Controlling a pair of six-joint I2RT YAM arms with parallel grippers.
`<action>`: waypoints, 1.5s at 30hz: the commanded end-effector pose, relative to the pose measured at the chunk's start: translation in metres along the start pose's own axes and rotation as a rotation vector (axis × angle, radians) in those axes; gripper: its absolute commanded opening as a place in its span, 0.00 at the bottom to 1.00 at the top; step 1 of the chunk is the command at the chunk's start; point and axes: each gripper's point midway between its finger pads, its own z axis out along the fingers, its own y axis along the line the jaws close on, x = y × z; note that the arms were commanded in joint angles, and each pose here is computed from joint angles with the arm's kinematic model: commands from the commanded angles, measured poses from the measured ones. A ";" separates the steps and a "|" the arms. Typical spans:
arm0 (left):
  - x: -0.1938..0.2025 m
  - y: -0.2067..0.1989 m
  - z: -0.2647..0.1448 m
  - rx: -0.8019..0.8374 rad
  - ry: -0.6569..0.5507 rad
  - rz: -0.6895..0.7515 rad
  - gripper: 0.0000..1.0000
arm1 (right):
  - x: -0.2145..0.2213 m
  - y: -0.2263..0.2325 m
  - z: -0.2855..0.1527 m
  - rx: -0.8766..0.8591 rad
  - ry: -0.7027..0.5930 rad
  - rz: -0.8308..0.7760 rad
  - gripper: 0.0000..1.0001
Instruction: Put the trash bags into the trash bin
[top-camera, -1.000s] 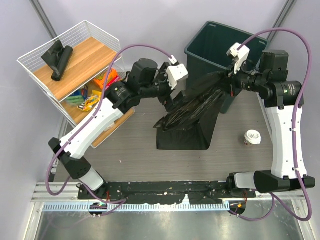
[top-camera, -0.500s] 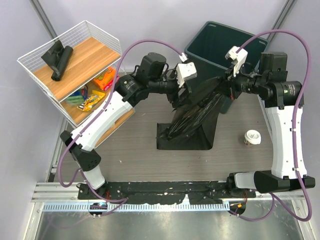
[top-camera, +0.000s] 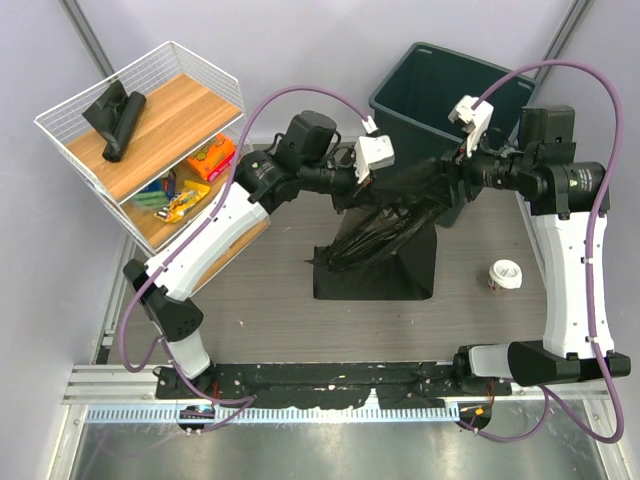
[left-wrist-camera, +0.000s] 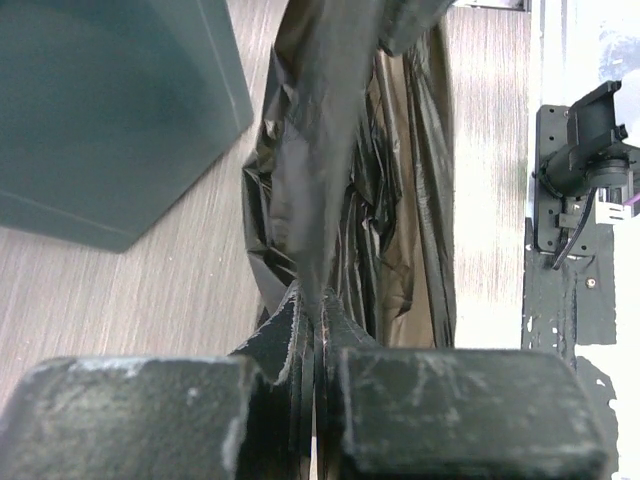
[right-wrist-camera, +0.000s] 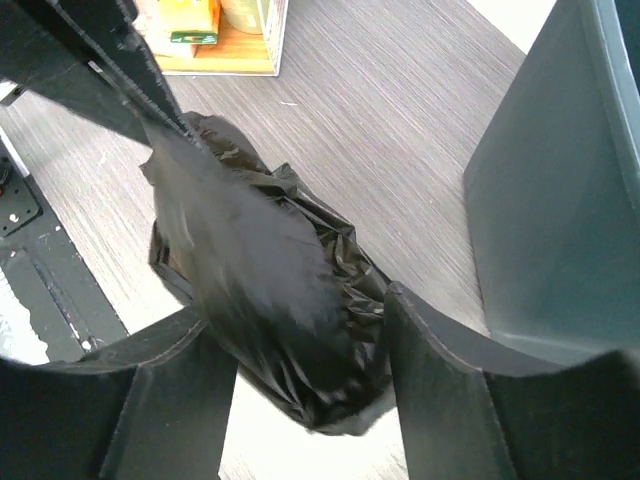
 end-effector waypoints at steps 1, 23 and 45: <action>-0.022 0.000 -0.011 -0.002 -0.040 0.007 0.00 | -0.024 0.021 -0.012 -0.055 -0.071 -0.062 0.69; -0.034 -0.020 -0.017 0.033 -0.055 0.015 0.00 | -0.006 0.044 0.065 -0.203 0.006 -0.074 0.58; -0.026 -0.022 -0.067 -0.146 -0.109 0.029 0.94 | -0.022 0.017 0.047 0.009 -0.009 -0.094 0.01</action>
